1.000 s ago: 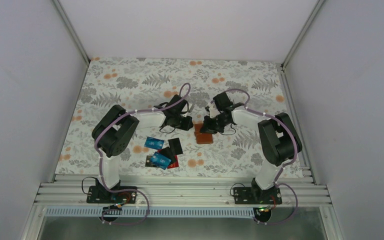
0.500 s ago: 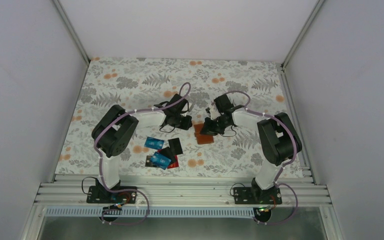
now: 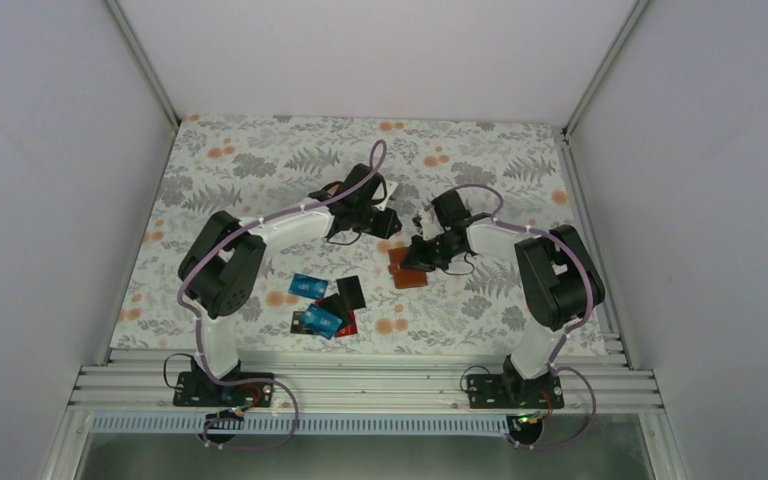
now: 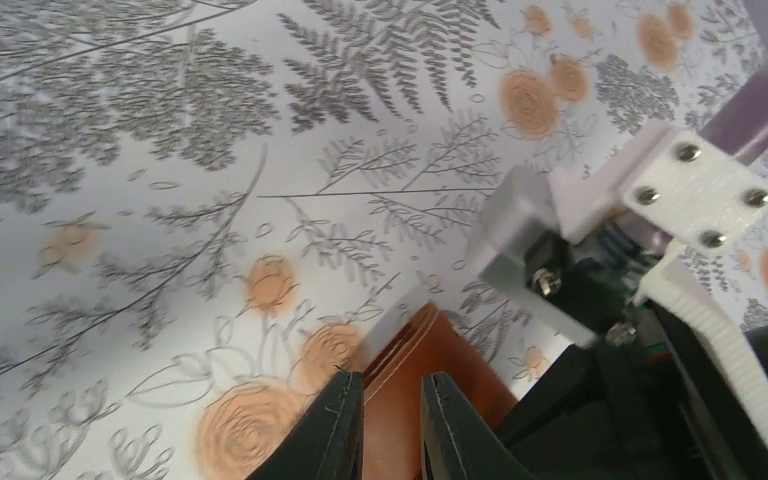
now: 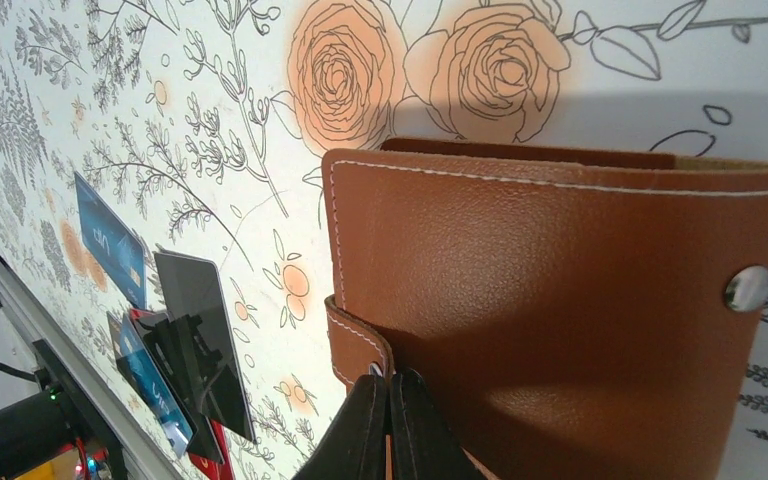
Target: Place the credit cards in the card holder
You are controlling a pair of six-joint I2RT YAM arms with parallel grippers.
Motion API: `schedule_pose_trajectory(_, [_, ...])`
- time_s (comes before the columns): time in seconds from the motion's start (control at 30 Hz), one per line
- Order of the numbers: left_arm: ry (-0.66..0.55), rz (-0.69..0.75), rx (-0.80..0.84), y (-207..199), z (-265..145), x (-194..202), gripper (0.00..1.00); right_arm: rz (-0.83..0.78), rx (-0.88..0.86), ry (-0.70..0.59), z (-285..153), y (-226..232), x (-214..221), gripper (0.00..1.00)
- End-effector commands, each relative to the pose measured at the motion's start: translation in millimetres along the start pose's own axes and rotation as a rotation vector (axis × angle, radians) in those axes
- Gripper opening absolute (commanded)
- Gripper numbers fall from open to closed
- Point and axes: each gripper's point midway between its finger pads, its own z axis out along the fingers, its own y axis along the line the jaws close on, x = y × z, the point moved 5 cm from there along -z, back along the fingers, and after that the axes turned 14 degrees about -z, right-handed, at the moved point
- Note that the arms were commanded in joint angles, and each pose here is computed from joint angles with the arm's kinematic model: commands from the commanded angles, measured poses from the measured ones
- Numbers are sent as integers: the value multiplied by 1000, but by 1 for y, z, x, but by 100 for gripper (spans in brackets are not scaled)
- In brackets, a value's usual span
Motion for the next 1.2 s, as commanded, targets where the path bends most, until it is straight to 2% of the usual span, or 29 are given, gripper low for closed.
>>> schedule_pose_trajectory(0.0, [84, 26, 67, -7, 23, 8, 18, 42, 89, 47, 6, -23, 15, 4])
schedule_pose_trajectory(0.2, [169, 24, 103, -9, 44, 20, 18, 38, 88, 38, 3, -21, 12, 4])
schedule_pose_trajectory(0.5, [265, 32, 168, -4, 51, 47, 18, 35, 87, 34, 2, -20, 10, 5])
schedule_pose_trajectory(0.87, [255, 41, 24, 19, 60, 56, 17, 11, 89, 7, -12, -9, -4, 5])
schedule_pose_trajectory(1.17, [247, 54, -17, 22, 63, 60, 17, 4, 84, -9, -19, -3, -9, 4])
